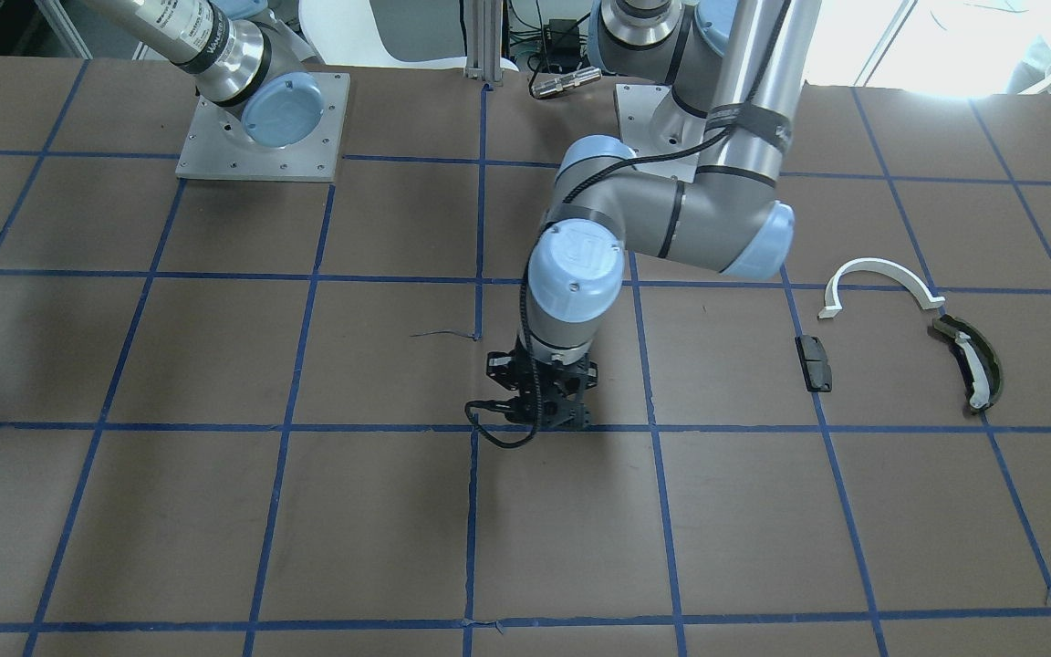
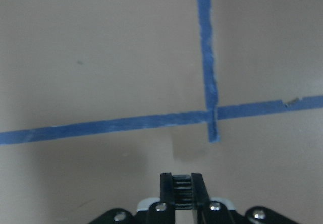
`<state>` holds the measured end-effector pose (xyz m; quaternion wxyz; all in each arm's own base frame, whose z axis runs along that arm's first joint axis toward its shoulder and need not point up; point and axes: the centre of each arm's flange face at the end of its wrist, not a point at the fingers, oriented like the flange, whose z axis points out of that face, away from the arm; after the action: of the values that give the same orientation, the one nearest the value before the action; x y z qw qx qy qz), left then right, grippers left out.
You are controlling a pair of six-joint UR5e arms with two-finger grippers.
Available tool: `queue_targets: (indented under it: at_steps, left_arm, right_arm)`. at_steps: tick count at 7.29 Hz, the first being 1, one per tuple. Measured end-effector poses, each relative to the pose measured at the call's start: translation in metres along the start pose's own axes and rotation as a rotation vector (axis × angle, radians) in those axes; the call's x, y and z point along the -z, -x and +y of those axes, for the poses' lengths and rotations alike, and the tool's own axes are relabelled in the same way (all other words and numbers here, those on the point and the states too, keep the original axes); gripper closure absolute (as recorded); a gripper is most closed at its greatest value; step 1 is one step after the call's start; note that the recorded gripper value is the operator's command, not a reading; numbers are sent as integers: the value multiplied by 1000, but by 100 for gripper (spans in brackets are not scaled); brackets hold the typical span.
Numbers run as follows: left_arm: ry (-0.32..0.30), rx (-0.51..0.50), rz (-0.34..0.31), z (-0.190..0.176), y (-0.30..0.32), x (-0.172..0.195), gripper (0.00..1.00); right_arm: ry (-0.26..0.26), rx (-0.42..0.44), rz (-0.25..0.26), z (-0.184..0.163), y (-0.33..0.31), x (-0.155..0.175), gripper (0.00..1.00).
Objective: Place bearing gear from tray to pile
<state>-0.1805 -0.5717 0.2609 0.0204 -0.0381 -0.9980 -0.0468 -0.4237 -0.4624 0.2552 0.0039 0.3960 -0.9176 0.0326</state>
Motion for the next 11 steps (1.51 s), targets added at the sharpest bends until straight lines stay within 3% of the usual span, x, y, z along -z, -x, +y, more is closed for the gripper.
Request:
queue_targets:
  at_steps: [2,4,7,10,11]
  left_arm:
    - [14,-35,-106,15,129,38,100]
    - [42,-63,-141,54,244,49,100]
    - [23,-34,-112,104,352,16,100]
    - [-30,-63,-99,122,380,-34,100]
    - [-44,-63,-65,122,384,-45,27]
  right_arm:
    - [4,-64,-17,-114,57,87,100]
    - [5,-193,-61,-245,134,121,100]
    - [-5,-406,-90,-426,267,106,100]
    - [-25,-567,-90,-569,415,25,100]
    - [-25,-610,-93,-597,462,-7,100]
